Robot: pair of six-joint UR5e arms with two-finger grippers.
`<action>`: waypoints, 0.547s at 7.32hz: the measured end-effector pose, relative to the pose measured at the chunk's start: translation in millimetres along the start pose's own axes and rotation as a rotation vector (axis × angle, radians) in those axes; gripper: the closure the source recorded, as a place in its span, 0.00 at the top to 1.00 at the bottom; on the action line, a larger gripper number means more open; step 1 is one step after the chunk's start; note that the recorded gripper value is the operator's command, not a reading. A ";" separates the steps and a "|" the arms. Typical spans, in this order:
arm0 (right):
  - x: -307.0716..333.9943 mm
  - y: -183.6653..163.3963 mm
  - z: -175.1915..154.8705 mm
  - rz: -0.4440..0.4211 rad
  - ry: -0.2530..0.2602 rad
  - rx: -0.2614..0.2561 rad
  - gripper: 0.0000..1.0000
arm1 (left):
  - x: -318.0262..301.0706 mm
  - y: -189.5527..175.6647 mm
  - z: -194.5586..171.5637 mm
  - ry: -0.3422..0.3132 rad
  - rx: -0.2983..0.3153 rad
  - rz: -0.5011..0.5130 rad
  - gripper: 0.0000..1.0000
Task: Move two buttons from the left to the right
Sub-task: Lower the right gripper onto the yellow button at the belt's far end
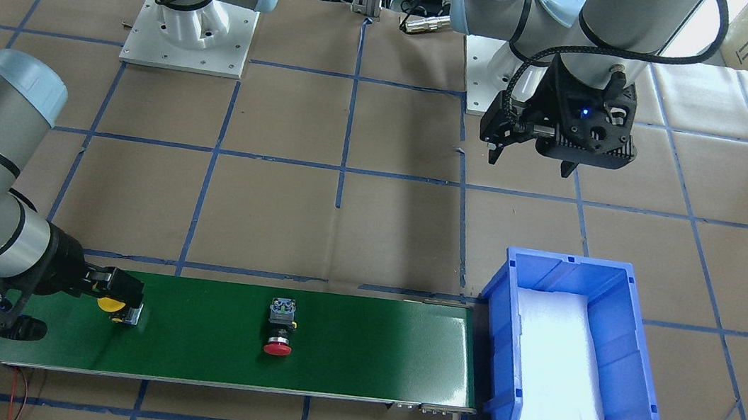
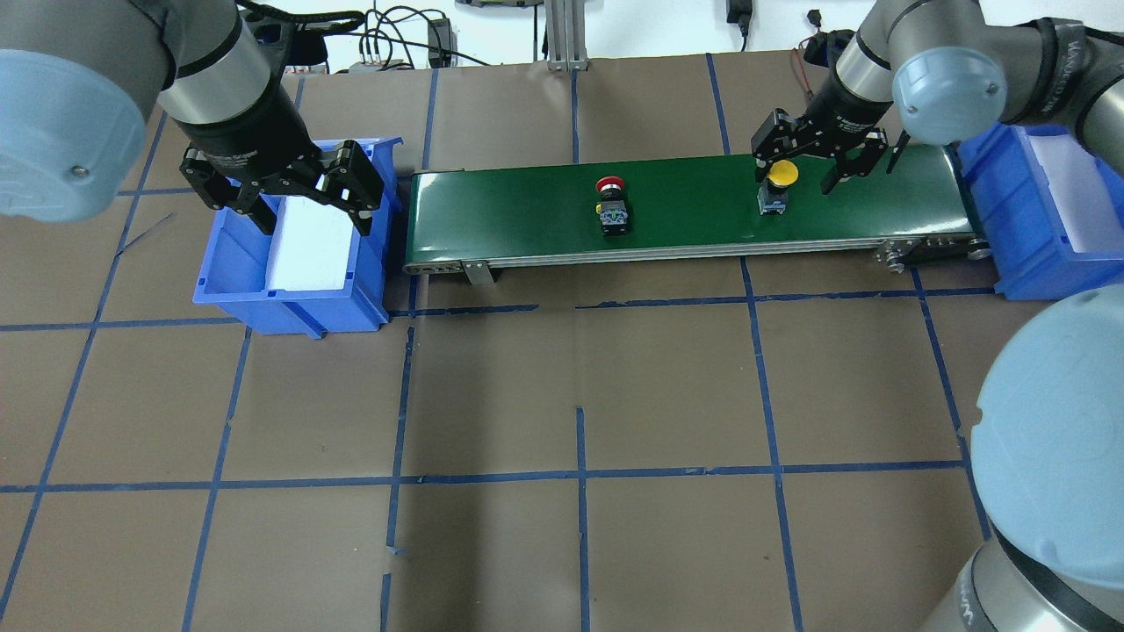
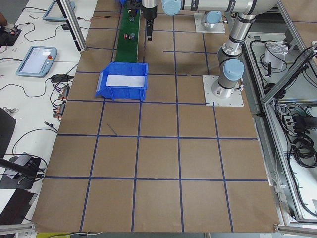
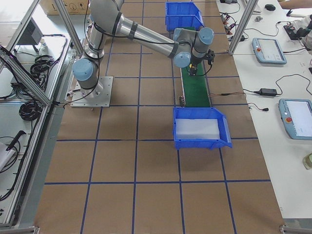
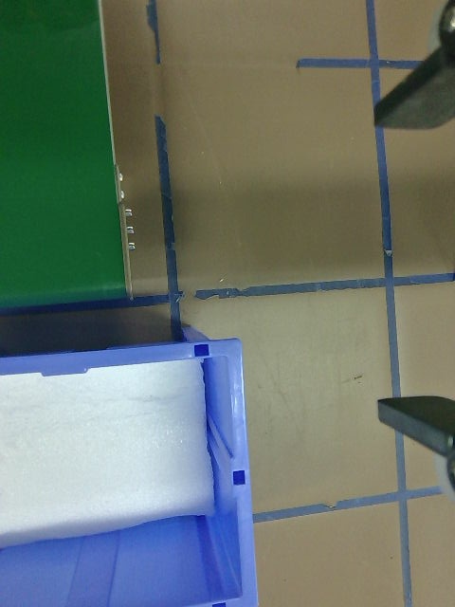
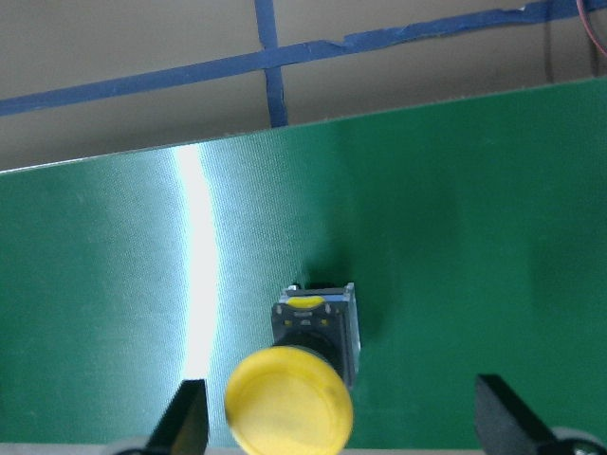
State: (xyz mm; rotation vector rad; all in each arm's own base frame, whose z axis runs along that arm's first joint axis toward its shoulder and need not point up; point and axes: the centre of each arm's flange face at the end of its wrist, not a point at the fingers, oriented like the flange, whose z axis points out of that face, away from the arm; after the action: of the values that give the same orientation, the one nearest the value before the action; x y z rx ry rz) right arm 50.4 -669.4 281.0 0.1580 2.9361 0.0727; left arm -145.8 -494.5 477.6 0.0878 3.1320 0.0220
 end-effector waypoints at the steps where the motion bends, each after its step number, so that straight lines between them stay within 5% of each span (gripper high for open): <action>1: 0.6 -2.2 1.7 0.000 0.002 -0.002 0.99 | 0.2 0.3 0.0 0.000 -0.001 0.001 1.00; 4: 1.9 -4.6 3.8 0.004 0.001 -0.004 0.59 | 0.4 0.8 -0.3 0.000 0.000 0.002 1.00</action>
State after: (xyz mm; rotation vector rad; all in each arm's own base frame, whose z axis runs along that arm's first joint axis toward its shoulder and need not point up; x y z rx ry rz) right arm 48.8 -673.6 276.7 0.1631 2.9361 0.0795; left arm -146.2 -493.7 477.9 0.0909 3.1319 0.0224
